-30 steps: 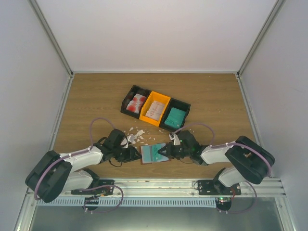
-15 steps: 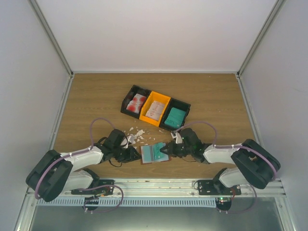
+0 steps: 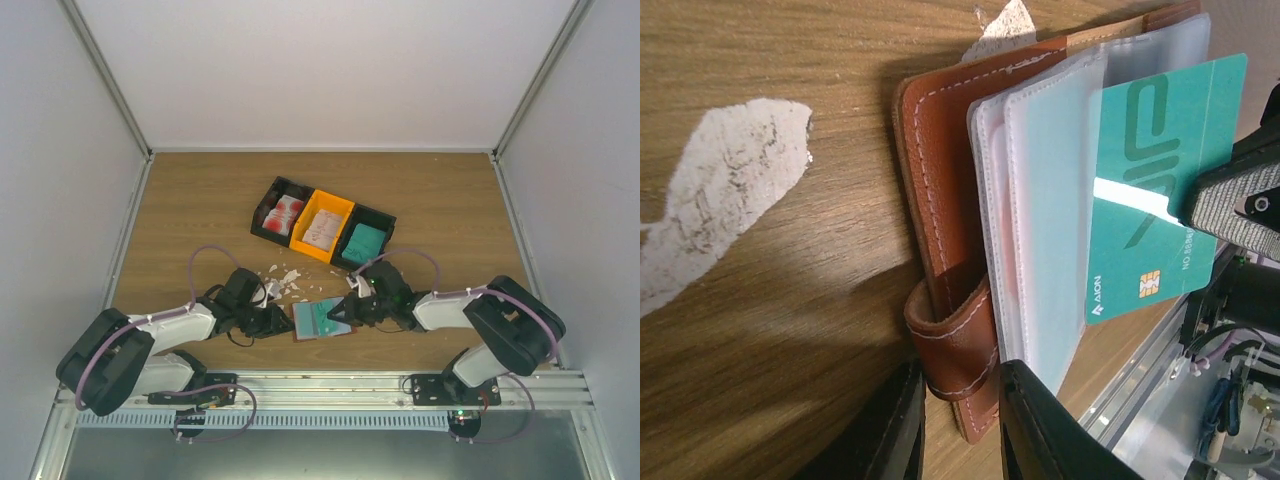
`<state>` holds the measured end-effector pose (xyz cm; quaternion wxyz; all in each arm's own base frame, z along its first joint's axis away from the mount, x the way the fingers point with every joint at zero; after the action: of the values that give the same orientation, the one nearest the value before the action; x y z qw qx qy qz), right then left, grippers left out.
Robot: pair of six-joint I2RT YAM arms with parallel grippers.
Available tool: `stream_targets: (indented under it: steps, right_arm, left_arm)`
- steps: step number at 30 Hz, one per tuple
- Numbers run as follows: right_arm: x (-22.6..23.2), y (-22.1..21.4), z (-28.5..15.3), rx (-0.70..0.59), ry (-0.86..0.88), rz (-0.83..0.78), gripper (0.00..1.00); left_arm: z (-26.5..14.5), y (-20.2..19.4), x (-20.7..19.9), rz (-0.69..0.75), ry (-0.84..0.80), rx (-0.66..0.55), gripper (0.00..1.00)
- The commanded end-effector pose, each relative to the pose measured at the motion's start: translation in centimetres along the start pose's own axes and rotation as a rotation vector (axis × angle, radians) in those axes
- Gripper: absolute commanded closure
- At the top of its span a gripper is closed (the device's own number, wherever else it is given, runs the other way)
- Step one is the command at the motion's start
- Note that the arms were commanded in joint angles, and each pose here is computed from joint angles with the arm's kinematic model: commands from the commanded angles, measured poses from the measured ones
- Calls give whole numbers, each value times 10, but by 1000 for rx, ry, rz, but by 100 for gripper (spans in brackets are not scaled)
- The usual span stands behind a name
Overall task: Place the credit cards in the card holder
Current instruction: Insert the credit card into the card holder.
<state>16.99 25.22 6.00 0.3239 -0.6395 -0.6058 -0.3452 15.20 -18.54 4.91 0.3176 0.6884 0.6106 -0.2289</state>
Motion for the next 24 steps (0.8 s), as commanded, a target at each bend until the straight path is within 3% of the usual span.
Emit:
stream_targets:
  steps: [1,24]
  right_arm:
    - [-1,1,5,32,-7,-3,100]
    - [-1,14,9,-24,-44,0,100]
  left_arm:
    - [2,2,-4,7,-14,3,76]
    - [5,-2,-4,7,-17,18,79]
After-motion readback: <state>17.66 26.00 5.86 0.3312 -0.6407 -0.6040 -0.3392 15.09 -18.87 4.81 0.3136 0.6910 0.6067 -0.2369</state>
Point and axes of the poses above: each gripper's point midway between its finger pads, its own z axis out along the fingers, its own x axis along the line the jaws close on, y = z × x, the point moved 4 cm from there along -z, back along the fingers, and after that the axes turned 7 degrees about z, right-handed, at the moved point
